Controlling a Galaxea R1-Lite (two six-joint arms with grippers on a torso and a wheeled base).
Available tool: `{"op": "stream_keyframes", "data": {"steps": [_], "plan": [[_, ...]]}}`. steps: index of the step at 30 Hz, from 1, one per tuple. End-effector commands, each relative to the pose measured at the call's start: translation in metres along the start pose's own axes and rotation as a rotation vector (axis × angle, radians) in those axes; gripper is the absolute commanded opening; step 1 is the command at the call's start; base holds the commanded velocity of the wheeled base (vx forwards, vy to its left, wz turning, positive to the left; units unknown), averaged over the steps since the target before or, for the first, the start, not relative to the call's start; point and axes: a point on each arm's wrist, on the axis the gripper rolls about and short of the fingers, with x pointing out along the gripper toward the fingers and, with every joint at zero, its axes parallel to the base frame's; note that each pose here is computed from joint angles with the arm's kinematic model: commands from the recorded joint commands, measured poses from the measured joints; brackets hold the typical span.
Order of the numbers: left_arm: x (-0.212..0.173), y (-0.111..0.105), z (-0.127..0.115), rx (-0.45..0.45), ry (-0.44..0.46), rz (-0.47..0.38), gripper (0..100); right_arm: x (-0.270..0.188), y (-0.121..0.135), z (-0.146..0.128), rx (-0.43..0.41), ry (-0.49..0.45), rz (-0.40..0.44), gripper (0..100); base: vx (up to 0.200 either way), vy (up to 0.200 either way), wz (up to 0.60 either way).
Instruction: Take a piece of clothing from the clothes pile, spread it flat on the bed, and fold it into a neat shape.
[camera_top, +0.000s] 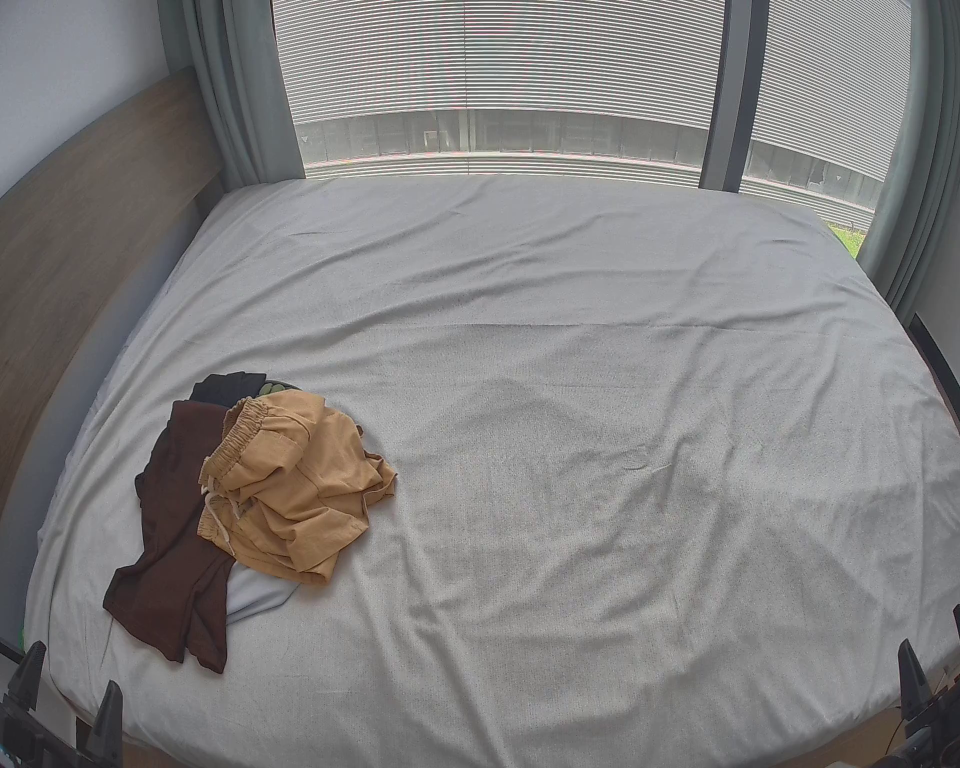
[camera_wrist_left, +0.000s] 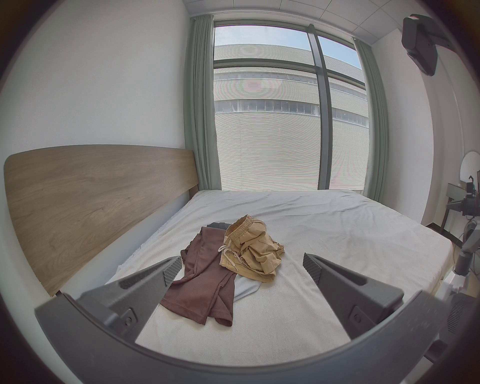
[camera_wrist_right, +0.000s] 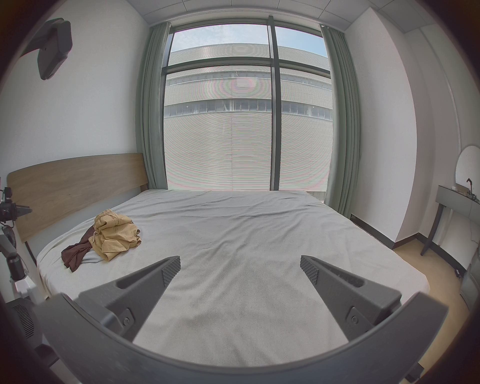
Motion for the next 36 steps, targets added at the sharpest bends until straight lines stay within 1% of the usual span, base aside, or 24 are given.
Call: {"op": "stream_keyframes", "data": {"steps": [1,15,18,22,24,25,26,28,29,30,31,33,36], "plan": [[0.001,0.0,-0.005,-0.005,0.006,0.006,100,0.0,0.0,-0.005,-0.001,0.001,0.0,100,0.0,0.0,0.0],[0.001,0.0,-0.005,-0.033,0.006,0.016,100,0.0,0.0,-0.005,-0.001,0.001,0.0,100,0.0,0.0,0.0],[0.001,0.001,-0.005,-0.034,0.006,0.034,100,0.0,0.0,-0.005,-0.002,0.001,0.002,100,0.0,0.0,0.0],[0.0,0.001,-0.003,-0.022,-0.006,0.039,100,0.0,0.0,-0.005,-0.002,0.001,0.002,100,0.0,0.0,0.0],[-0.006,0.001,0.038,-0.042,-0.091,0.03,100,0.0,0.0,-0.005,-0.002,0.001,0.002,100,0.0,0.0,0.0],[-0.011,0.002,0.073,-0.073,-0.143,0.024,100,0.0,0.0,-0.005,-0.002,0.001,0.002,100,0.0,0.0,0.0],[-0.013,0.002,0.092,-0.101,-0.154,0.013,100,0.0,0.0,-0.005,-0.002,0.001,0.002,100,0.0,0.0,0.0],[-0.01,0.004,0.115,-0.131,-0.108,-0.03,100,0.0,0.0,-0.005,-0.001,0.001,0.002,100,0.0,0.0,0.0],[-0.003,0.004,0.121,-0.13,-0.059,-0.051,100,0.0,0.0,-0.005,-0.001,0.001,0.003,100,0.0,0.0,0.0],[0.0,0.004,0.122,-0.129,-0.042,-0.06,100,0.0,0.0,-0.005,-0.001,0.001,0.003,100,0.0,0.0,0.0],[0.011,0.003,0.124,-0.128,0.001,-0.084,100,0.0,0.0,-0.005,-0.001,0.001,0.002,100,0.0,0.0,0.0],[0.02,0.002,0.129,-0.136,0.013,-0.102,100,0.0,0.0,-0.005,-0.001,0.001,0.002,100,0.0,0.0,0.0],[0.032,0.001,0.136,-0.141,0.017,-0.105,100,0.0,0.0,-0.005,-0.001,0.001,0.002,100,0.0,0.0,0.0]]}}
